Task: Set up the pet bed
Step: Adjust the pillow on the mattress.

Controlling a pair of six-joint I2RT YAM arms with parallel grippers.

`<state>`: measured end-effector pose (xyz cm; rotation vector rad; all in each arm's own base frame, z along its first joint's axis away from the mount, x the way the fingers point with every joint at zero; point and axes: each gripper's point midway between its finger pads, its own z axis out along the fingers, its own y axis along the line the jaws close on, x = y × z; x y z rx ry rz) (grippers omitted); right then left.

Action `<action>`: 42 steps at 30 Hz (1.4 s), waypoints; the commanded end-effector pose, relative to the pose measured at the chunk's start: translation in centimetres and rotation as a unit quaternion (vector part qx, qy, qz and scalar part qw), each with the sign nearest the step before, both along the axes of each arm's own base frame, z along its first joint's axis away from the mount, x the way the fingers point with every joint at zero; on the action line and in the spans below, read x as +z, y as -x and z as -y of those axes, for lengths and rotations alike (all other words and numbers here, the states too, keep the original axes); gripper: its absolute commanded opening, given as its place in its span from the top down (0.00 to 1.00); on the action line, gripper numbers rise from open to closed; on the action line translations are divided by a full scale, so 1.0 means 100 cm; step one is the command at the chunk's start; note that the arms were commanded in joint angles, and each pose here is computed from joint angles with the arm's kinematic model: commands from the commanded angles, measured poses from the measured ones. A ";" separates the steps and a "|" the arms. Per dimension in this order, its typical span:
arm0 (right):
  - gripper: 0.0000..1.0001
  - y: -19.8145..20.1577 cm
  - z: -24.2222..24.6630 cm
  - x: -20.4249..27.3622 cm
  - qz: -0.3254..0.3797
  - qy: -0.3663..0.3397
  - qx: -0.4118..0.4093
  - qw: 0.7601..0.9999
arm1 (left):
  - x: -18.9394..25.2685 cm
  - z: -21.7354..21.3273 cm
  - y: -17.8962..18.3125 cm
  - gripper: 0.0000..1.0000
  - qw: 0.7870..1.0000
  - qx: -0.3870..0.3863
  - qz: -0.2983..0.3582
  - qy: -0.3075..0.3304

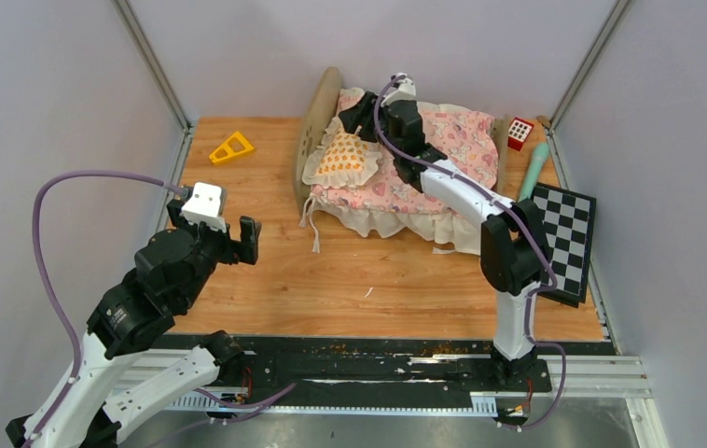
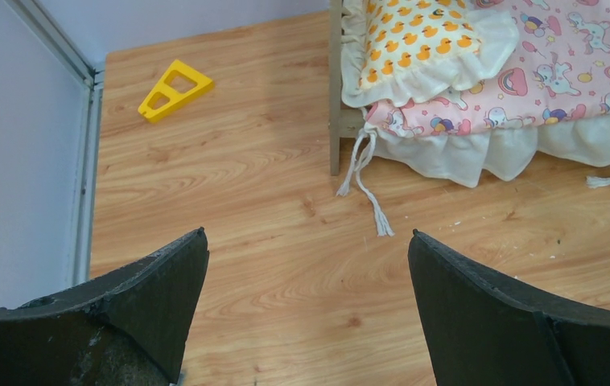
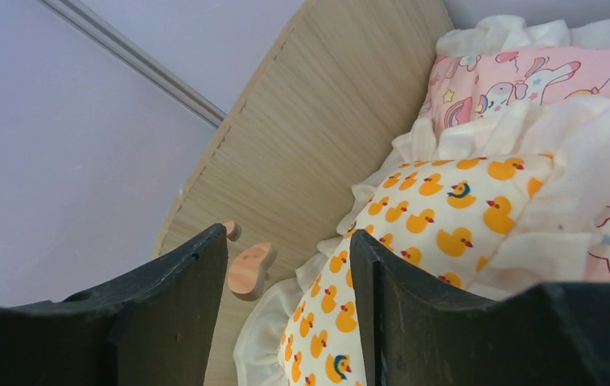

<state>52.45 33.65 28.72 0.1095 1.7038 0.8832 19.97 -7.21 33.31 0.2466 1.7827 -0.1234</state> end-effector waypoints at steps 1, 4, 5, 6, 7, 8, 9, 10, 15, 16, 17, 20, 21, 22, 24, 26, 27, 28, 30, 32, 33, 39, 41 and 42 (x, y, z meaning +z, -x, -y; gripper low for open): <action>0.41 -0.006 -0.002 -0.008 -0.005 0.037 -0.006 0.999 | 0.003 -0.001 0.000 0.00 1.000 0.003 0.004 0.011; 0.38 -0.006 -0.006 -0.008 -0.005 0.052 -0.001 0.999 | 0.001 0.000 -0.001 0.00 1.000 0.003 0.002 0.007; 0.37 -0.006 -0.010 -0.010 -0.007 0.064 0.003 0.998 | 0.000 0.001 -0.001 0.00 1.000 0.001 0.001 0.006; 0.35 -0.007 -0.013 -0.008 -0.008 0.076 0.005 0.997 | -0.001 0.002 -0.002 0.00 1.000 0.001 0.000 0.005; 0.33 -0.007 -0.015 -0.016 -0.021 0.099 0.002 0.995 | -0.001 0.002 -0.002 0.00 1.000 0.000 0.000 0.006; 0.31 -0.009 -0.018 -0.019 -0.027 0.120 0.000 0.992 | -0.002 0.003 -0.002 0.00 1.000 -0.001 -0.001 0.005; 0.29 -0.011 -0.022 -0.012 -0.026 0.131 -0.004 0.991 | -0.003 0.003 -0.002 0.00 1.000 -0.002 -0.001 0.005; 0.29 -0.012 -0.024 -0.018 -0.034 0.150 -0.010 0.988 | -0.003 0.004 -0.002 0.00 1.000 -0.003 -0.001 0.006; 0.27 -0.018 -0.021 -0.051 -0.067 0.256 -0.055 0.963 | -0.002 0.004 -0.002 0.00 1.000 -0.006 0.001 0.007; 0.27 -0.019 -0.021 -0.058 -0.072 0.271 -0.057 0.958 | -0.002 0.004 -0.001 0.00 1.000 -0.006 0.001 0.007; 0.27 -0.020 -0.020 -0.067 -0.079 0.286 -0.058 0.953 | -0.002 0.004 -0.002 0.00 1.000 -0.006 0.001 0.006; 0.26 -0.019 -0.013 -0.092 -0.098 0.326 -0.068 0.938 | -0.003 0.004 -0.001 0.00 1.000 -0.006 0.000 0.006; 0.25 -0.019 -0.010 -0.098 -0.102 0.337 -0.069 0.933 | -0.004 0.005 -0.002 0.00 1.000 -0.007 -0.001 0.006; 0.25 -0.017 -0.009 -0.104 -0.106 0.345 -0.068 0.930 | -0.005 0.005 -0.002 0.00 1.000 -0.007 -0.002 0.006; 0.25 -0.016 -0.006 -0.114 -0.113 0.360 -0.066 0.924 | -0.005 0.007 -0.002 0.00 1.000 -0.009 -0.002 0.007; 0.27 -0.015 -0.003 -0.120 -0.119 0.369 -0.067 0.919 | -0.005 0.008 -0.003 0.00 1.000 -0.011 -0.002 0.008; 0.29 -0.014 -0.002 -0.120 -0.119 0.371 -0.068 0.919 | -0.005 0.008 -0.003 0.00 1.000 -0.011 -0.002 0.009; 0.35 -0.014 0.000 -0.122 -0.119 0.372 -0.068 0.918 | -0.004 0.008 -0.003 0.00 1.000 -0.012 -0.002 0.010; 0.57 -0.013 0.002 -0.125 -0.120 0.372 -0.069 0.918 | -0.004 0.008 -0.002 0.00 1.000 -0.012 -0.001 0.011; 0.71 -0.012 0.007 -0.122 -0.118 0.365 -0.075 0.920 | -0.004 0.008 -0.002 0.00 1.000 -0.012 0.000 0.011; 0.77 -0.013 0.009 -0.116 -0.114 0.358 -0.080 0.923 | -0.004 0.007 -0.002 0.00 1.000 -0.012 0.000 0.011; 1.00 -0.004 0.010 -0.058 -0.055 0.278 -0.088 0.955 | -0.005 0.007 -0.002 0.00 1.000 -0.011 -0.001 0.008; 1.00 0.002 0.010 -0.028 -0.023 0.234 -0.088 0.968 | -0.005 0.007 -0.003 0.00 1.000 -0.010 -0.001 0.007; 1.00 0.005 0.010 -0.012 -0.007 0.209 -0.088 0.974 | -0.006 0.007 -0.003 0.00 1.000 -0.011 -0.001 0.007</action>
